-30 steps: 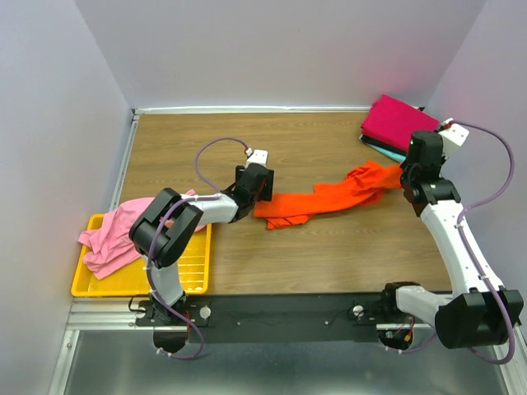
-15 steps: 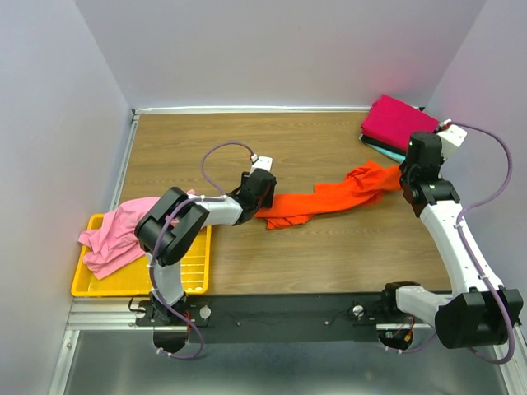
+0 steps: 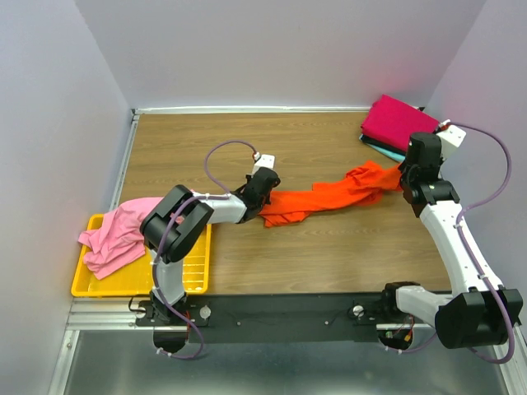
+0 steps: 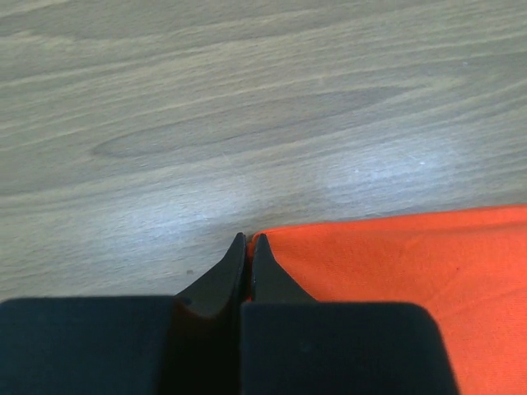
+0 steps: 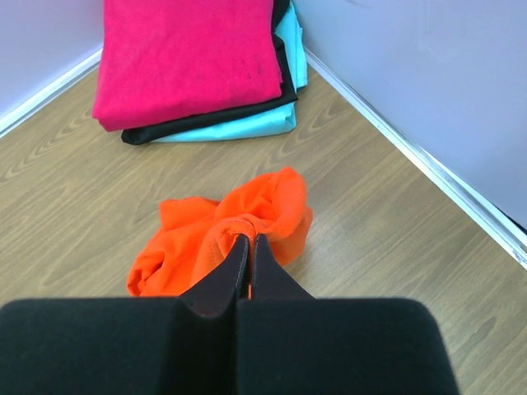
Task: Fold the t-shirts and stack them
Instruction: Flatten the tshirt out
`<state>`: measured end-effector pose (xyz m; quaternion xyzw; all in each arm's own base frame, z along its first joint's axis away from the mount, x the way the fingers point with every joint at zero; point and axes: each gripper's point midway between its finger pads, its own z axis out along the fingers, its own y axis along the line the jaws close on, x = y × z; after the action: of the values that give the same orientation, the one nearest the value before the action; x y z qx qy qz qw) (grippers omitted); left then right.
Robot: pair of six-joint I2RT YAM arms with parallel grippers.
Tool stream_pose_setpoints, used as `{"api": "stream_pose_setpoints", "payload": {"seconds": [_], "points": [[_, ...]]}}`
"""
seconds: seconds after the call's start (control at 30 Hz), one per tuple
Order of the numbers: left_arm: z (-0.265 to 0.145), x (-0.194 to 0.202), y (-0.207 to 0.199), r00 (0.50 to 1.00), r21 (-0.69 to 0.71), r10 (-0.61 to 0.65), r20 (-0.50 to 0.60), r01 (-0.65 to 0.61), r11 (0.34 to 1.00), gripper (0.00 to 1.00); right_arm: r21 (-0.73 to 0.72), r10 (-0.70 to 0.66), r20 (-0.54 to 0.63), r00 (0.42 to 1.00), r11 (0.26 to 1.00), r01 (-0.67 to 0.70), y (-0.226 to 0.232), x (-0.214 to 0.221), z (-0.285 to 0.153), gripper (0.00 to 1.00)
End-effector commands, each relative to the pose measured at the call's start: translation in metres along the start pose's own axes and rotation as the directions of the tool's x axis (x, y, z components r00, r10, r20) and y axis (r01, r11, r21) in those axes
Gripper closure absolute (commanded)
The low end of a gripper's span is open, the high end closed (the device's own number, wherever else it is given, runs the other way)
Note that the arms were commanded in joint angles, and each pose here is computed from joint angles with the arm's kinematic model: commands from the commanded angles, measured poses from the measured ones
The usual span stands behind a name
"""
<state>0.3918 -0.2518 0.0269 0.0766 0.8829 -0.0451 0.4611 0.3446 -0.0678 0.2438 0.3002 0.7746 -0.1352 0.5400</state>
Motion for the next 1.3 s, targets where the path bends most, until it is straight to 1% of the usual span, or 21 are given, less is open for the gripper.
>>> {"api": "stream_pose_setpoints", "payload": {"seconds": [0.0, 0.17, 0.27, 0.37, 0.4, 0.47, 0.5, 0.57, 0.6, 0.63, 0.67, 0.77, 0.8, 0.83, 0.87, 0.97, 1.0, 1.07, 1.1, 1.2, 1.27], "points": [[-0.012, -0.031, 0.020, 0.997, -0.119, -0.003, 0.073, 0.012, 0.993, 1.00, -0.031, 0.022, 0.000, 1.000, 0.999, -0.022, 0.004, -0.002, -0.001, 0.99], [-0.048, -0.096, 0.040, 0.971, -0.207, -0.041, 0.236, 0.091, 0.974, 1.00, -0.097, 0.043, 0.018, 0.999, 0.994, -0.041, 0.018, -0.020, -0.007, 1.00], [-0.089, -0.145, 0.055, 0.927, -0.218, -0.069, 0.369, 0.159, 0.963, 1.00, -0.137, 0.071, 0.059, 0.996, 0.989, -0.062, 0.024, -0.044, -0.017, 0.99], [-0.114, -0.169, 0.065, 0.896, -0.222, -0.081, 0.436, 0.194, 0.956, 1.00, -0.159, 0.089, 0.090, 0.992, 0.985, -0.074, 0.027, -0.061, -0.025, 0.99], [-0.132, -0.183, 0.071, 0.870, -0.207, -0.105, 0.481, 0.229, 0.951, 1.00, -0.167, 0.093, 0.100, 0.991, 0.983, -0.076, 0.028, -0.067, -0.027, 1.00], [-0.151, -0.195, 0.078, 0.842, -0.191, -0.120, 0.526, 0.254, 0.948, 1.00, -0.188, 0.110, 0.130, 0.985, 0.979, -0.084, 0.030, -0.084, -0.036, 0.99], [-0.170, -0.207, 0.083, 0.811, -0.162, -0.145, 0.567, 0.282, 0.946, 1.00, -0.200, 0.116, 0.146, 0.982, 0.976, -0.085, 0.031, -0.092, -0.040, 0.99], [-0.191, -0.220, 0.086, 0.780, -0.121, -0.158, 0.605, 0.287, 0.950, 1.00, -0.218, 0.138, 0.187, 0.973, 0.971, -0.096, 0.032, -0.114, -0.051, 0.99], [-0.213, -0.231, 0.092, 0.743, -0.088, -0.182, 0.644, 0.308, 0.947, 1.00, -0.227, 0.149, 0.211, 0.966, 0.969, -0.100, 0.030, -0.125, -0.058, 0.99], [-0.226, -0.238, 0.094, 0.723, -0.066, -0.194, 0.663, 0.314, 0.947, 1.00, -0.236, 0.160, 0.230, 0.960, 0.966, -0.104, 0.029, -0.134, -0.065, 1.00], [-0.248, -0.247, 0.100, 0.689, -0.039, -0.200, 0.697, 0.315, 0.948, 1.00, -0.253, 0.179, 0.259, 0.949, 0.961, -0.112, 0.028, -0.150, -0.075, 0.99], [-0.285, -0.262, 0.107, 0.626, 0.031, -0.232, 0.745, 0.315, 0.949, 1.00, -0.304, 0.216, 0.317, 0.924, 0.946, -0.117, 0.023, -0.177, -0.102, 0.99], [-0.310, -0.269, 0.113, 0.582, 0.067, -0.247, 0.775, 0.312, 0.948, 1.00, -0.327, 0.241, 0.348, 0.906, 0.937, -0.124, 0.019, -0.192, -0.118, 0.99], [-0.321, -0.273, 0.113, 0.566, 0.093, -0.250, 0.785, 0.292, 0.952, 1.00, -0.336, 0.254, 0.365, 0.896, 0.933, -0.127, 0.016, -0.200, -0.126, 0.99], [-0.341, -0.279, 0.118, 0.529, 0.123, -0.266, 0.806, 0.289, 0.949, 1.00, -0.349, 0.267, 0.379, 0.886, 0.928, -0.131, 0.014, -0.207, -0.134, 0.99], [-0.367, -0.286, 0.119, 0.499, 0.163, -0.270, 0.823, 0.247, 0.955, 1.00, -0.399, 0.308, 0.428, 0.850, 0.908, -0.129, 0.007, -0.234, -0.166, 1.00], [-0.380, -0.289, 0.123, 0.479, 0.176, -0.277, 0.833, 0.246, 0.953, 1.00, -0.412, 0.316, 0.438, 0.842, 0.903, -0.125, 0.005, -0.240, -0.174, 1.00], [-0.391, -0.291, 0.125, 0.460, 0.192, -0.284, 0.841, 0.235, 0.953, 1.00, -0.458, 0.347, 0.459, 0.818, 0.881, -0.117, 0.003, -0.254, -0.195, 0.99], [-0.399, -0.293, 0.127, 0.444, 0.202, -0.289, 0.848, 0.233, 0.951, 1.00, -0.483, 0.353, 0.458, 0.815, 0.869, -0.105, 0.006, -0.257, -0.201, 1.00], [-0.402, -0.298, 0.123, 0.423, 0.215, -0.287, 0.859, 0.211, 0.954, 1.00, -0.547, 0.365, 0.449, 0.816, 0.834, -0.072, 0.018, -0.263, -0.212, 0.99], [-0.396, -0.302, 0.115, 0.426, 0.214, -0.270, 0.863, 0.176, 0.961, 1.00, -0.569, 0.362, 0.436, 0.824, 0.820, -0.060, 0.028, -0.265, -0.210, 0.99]]}}
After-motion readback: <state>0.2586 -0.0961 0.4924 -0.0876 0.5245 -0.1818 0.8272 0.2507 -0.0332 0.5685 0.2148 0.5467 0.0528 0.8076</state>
